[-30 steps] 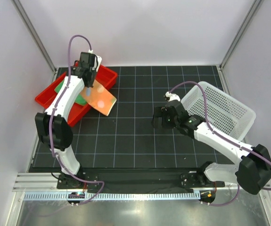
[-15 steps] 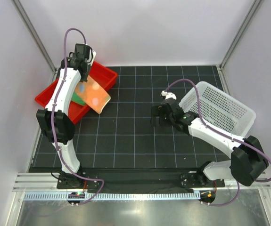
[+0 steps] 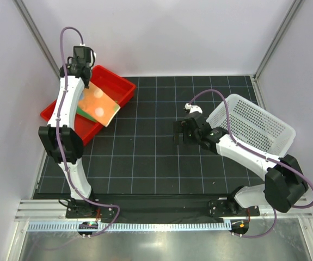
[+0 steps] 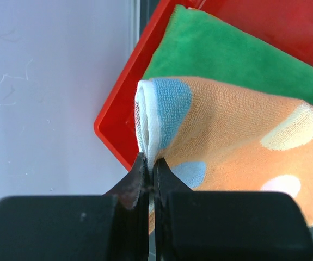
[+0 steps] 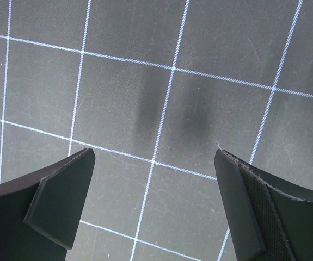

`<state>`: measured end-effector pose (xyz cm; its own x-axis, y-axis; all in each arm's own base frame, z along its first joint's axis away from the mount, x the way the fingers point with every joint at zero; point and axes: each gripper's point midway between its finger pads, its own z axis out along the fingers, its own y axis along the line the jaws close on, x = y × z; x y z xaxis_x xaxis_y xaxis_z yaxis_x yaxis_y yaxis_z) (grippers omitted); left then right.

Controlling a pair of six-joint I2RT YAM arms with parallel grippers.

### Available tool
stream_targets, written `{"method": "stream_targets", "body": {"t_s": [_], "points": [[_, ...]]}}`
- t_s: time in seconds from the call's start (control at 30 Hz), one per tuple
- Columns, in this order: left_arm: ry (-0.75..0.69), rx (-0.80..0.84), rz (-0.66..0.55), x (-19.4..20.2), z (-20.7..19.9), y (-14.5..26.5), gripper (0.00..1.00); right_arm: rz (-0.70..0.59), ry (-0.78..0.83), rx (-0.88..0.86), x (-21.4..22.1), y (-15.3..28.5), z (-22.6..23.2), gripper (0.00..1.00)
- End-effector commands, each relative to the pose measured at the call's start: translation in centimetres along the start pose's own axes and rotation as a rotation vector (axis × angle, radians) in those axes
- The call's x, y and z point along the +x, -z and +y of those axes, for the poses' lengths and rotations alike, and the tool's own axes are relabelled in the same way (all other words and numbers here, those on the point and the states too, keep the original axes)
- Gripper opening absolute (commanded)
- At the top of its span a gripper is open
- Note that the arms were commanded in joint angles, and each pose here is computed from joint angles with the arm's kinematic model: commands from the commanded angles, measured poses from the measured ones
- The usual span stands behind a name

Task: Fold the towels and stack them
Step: Neatly place the folded towel into the bin

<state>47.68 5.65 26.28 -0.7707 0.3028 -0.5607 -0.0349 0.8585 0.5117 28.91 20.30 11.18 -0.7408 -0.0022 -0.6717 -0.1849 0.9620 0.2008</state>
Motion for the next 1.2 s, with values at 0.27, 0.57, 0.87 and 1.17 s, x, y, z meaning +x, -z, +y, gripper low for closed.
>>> {"method": "stream_targets", "body": {"t_s": [0.27,0.57,0.87,1.17], "points": [[0.107,-0.091,-0.026,-0.4,3.8,-5.9,0.00,-0.055,0.015,0.000,-2.3,-0.2,0.4,0.99],[0.184,-0.054,-0.047,0.3,2.7,-12.5,0.00,-0.039,0.023,-0.006,-2.1,-1.3,0.8,1.00],[0.166,-0.194,-0.025,0.6,3.7,-16.1,0.58,0.017,0.030,-0.006,-0.5,-2.9,0.7,1.00],[0.269,0.080,-0.158,-4.6,-1.2,-3.8,0.77,-0.023,-0.008,-0.029,-2.4,-0.2,1.4,1.00]]}}
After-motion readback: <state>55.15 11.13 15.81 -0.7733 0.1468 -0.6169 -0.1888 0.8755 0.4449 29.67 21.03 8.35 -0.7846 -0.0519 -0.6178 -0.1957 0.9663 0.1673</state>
